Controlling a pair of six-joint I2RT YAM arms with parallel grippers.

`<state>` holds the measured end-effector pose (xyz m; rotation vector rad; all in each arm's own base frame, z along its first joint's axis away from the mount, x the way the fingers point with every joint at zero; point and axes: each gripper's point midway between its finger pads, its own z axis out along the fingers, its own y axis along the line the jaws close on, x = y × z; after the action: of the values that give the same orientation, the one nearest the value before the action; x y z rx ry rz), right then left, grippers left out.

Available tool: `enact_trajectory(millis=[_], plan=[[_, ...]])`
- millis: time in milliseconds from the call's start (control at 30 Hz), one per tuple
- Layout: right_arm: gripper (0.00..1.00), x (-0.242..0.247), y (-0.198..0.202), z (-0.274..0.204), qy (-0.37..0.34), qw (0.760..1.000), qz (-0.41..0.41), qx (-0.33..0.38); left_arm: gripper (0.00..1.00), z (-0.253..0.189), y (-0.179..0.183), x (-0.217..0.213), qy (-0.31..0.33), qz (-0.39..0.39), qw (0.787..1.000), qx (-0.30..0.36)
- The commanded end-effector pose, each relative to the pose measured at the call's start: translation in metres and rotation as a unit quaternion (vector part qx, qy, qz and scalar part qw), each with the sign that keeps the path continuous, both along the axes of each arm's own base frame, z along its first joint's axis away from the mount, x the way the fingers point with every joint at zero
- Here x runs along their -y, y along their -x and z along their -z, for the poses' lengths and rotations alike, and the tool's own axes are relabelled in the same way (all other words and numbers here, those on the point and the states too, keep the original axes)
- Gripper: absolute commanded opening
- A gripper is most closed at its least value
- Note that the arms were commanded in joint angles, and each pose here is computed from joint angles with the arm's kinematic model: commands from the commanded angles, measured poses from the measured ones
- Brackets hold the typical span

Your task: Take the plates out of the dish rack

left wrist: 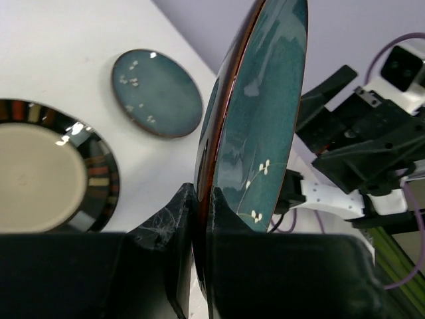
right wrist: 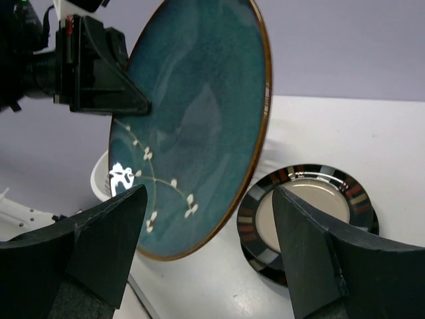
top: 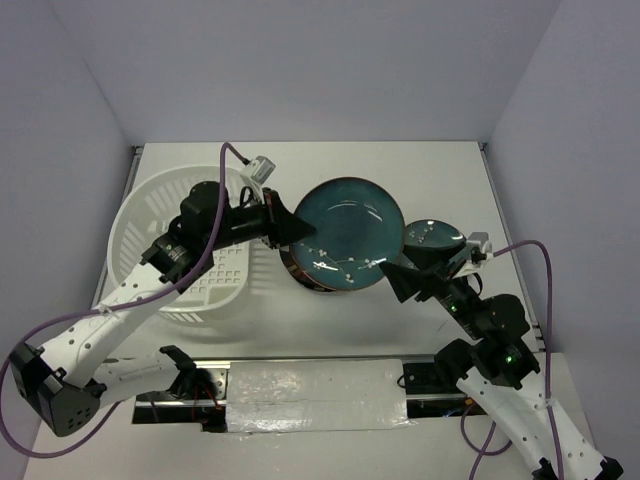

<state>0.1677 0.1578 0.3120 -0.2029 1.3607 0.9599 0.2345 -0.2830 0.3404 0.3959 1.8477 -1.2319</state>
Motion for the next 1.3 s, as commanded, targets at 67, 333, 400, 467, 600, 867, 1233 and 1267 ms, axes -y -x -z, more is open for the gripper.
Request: enact_trajectory(millis=[67, 333, 400, 467, 600, 867, 1233, 1267], plan=[[0.82, 0.008, 0.002, -0.016, -0.027, 0.999, 0.017, 0.030, 0.00, -0.120, 0.037, 0.004, 0.190, 0.047, 0.969, 0.147], [0.58, -0.003, 0.001, -0.013, -0.025, 0.999, -0.008, 0.027, 0.00, -0.092, 0.061, 0.033, 0.219, 0.105, 0.962, 0.129], [0.30, -0.005, 0.001, -0.013, -0.029, 0.999, -0.013, 0.026, 0.00, -0.078, 0.060, 0.040, 0.207, 0.103, 0.965, 0.121], [0.00, -0.004, -0.003, -0.011, -0.038, 0.999, -0.006, 0.009, 0.00, -0.069, 0.056, 0.043, 0.197, 0.099, 0.969, 0.116], [0.00, -0.008, -0.008, -0.009, -0.044, 0.999, -0.008, -0.010, 0.08, -0.055, 0.046, 0.051, 0.182, 0.094, 0.973, 0.105], [0.00, 0.022, -0.053, -0.017, -0.058, 0.985, 0.128, -0.100, 0.99, -0.020, -0.011, 0.042, 0.065, -0.038, 0.991, 0.113], [0.00, 0.080, -0.132, -0.007, -0.031, 0.958, 0.210, -0.194, 0.99, 0.071, -0.038, -0.009, -0.095, -0.175, 0.973, 0.116], [0.00, 0.103, -0.138, -0.004, -0.044, 0.949, 0.242, -0.197, 0.99, 0.077, -0.035, -0.012, -0.101, -0.177, 0.972, 0.121]])
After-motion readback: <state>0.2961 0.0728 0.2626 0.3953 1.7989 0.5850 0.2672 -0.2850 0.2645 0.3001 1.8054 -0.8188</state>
